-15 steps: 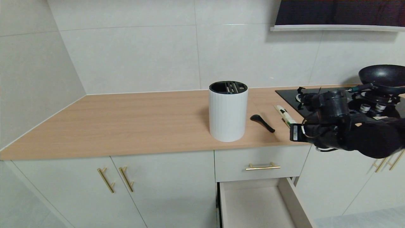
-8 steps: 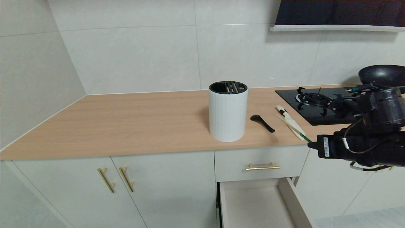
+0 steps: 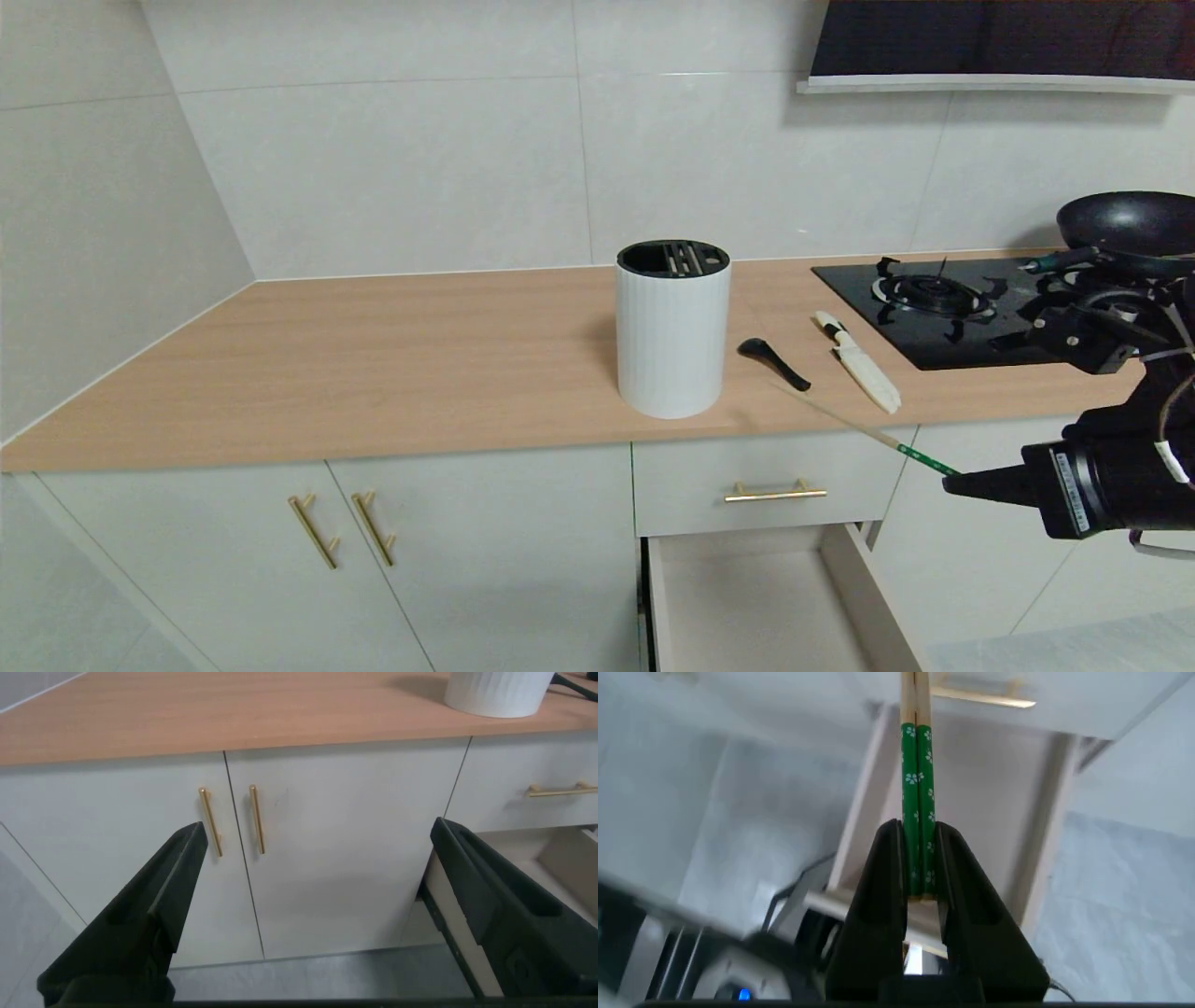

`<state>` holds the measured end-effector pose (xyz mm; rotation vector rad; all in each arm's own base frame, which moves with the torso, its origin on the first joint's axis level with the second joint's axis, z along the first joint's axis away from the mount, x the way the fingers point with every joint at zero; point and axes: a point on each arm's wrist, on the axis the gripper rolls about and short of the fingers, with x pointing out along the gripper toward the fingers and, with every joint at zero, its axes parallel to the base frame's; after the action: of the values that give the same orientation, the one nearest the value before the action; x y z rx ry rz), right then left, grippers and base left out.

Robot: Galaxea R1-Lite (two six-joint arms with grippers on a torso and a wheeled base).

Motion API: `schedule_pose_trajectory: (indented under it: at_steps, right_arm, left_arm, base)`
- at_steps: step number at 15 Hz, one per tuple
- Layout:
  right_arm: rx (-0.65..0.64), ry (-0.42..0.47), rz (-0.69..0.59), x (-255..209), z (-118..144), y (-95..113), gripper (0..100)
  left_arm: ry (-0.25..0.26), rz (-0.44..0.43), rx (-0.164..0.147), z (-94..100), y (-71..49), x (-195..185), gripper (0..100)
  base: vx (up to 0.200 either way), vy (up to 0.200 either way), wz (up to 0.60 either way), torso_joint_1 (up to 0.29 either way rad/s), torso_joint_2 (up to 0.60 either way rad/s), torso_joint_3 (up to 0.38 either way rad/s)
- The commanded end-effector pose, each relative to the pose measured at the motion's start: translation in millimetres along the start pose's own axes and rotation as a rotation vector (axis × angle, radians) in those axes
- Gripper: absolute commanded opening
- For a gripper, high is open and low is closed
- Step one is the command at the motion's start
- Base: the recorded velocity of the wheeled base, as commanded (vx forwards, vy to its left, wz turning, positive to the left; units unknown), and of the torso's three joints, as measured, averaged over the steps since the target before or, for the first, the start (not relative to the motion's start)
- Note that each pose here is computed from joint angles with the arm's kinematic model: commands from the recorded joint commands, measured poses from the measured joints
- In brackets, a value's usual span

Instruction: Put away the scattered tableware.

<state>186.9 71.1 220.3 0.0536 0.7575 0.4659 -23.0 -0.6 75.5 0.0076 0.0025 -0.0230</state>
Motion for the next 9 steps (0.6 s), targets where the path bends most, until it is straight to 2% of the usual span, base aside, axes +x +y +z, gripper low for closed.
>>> schedule_pose_trajectory:
  at_steps: [1, 2, 5, 9]
  right_arm:
    - [-0.022, 0.019, 0.033, 0, -4, 5, 0]
    - [-0.033, 0.083, 0.052, 7, -9, 10, 0]
    - [-0.045, 0.184, 0.064, 26, -15, 14, 0]
    - [-0.041, 0.259, 0.055, 48, -19, 13, 0]
  left_arm:
    - [0.001, 0.000, 0.000, 0.0, 0.0, 0, 100]
    - [0.001, 0.000, 0.000, 0.0, 0.0, 0, 100]
    - [0.001, 0.000, 0.000, 0.0, 0.0, 0, 100]
    - [0.001, 0.000, 0.000, 0.0, 0.0, 0, 100]
  base:
    - [0.000, 0.000, 0.00, 0.000, 0.00, 0.000]
    - [0.000, 0.000, 0.00, 0.000, 0.00, 0.000]
    - [0.000, 0.000, 0.00, 0.000, 0.00, 0.000]
    - [0.000, 0.000, 0.00, 0.000, 0.00, 0.000]
